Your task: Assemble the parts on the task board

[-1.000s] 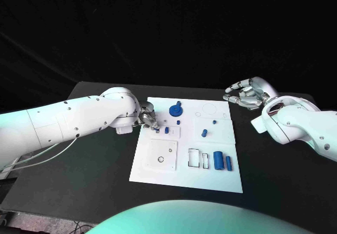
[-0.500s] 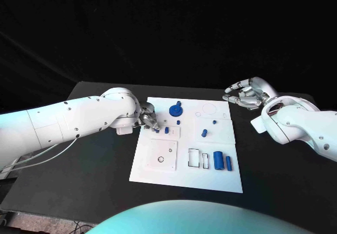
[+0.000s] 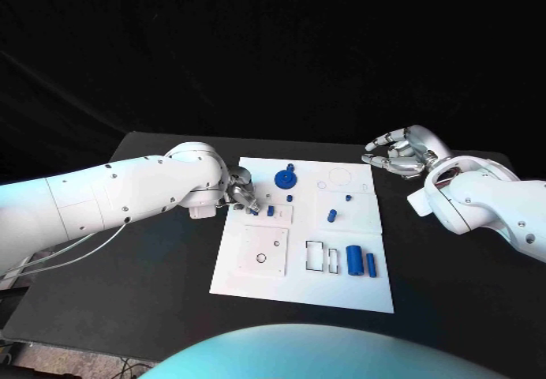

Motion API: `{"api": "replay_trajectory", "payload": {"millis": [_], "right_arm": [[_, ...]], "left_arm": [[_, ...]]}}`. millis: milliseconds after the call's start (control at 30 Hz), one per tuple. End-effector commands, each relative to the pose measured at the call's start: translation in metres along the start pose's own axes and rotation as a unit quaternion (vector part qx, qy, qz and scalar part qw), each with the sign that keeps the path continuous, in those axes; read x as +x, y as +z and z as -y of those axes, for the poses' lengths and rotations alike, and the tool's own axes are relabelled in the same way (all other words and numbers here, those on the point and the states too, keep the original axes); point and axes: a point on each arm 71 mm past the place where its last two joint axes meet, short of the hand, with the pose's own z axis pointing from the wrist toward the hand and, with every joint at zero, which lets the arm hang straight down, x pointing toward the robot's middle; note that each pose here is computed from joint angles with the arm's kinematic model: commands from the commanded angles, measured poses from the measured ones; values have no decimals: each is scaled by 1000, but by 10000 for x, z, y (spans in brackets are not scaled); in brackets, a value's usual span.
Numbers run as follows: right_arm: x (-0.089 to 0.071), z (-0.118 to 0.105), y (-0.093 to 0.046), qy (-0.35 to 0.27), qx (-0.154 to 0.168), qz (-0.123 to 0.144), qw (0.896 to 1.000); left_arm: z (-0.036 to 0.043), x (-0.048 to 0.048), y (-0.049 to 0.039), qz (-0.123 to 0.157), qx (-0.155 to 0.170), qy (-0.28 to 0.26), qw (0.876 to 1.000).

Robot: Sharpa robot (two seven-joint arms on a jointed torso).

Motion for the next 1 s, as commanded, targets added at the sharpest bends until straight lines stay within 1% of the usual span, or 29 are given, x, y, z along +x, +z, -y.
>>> {"api": "replay_trajectory", "payload": {"millis": [33, 267, 700, 1000], "right_arm": [[13, -5, -1, -2, -3, -7, 1000], [12, -3, -2, -2, -3, -7, 1000], [11, -3, -6, -2, -3, -6, 1000], [6, 1, -9, -2, -3, -6, 1000]], "left_arm": [[11, 37, 5, -16, -1, 4, 1000], [2, 32, 16, -16, -4, 3, 1000], [52, 86, 61, -26, -2, 7, 1000], [41, 98, 69, -32, -6, 10, 999]]}}
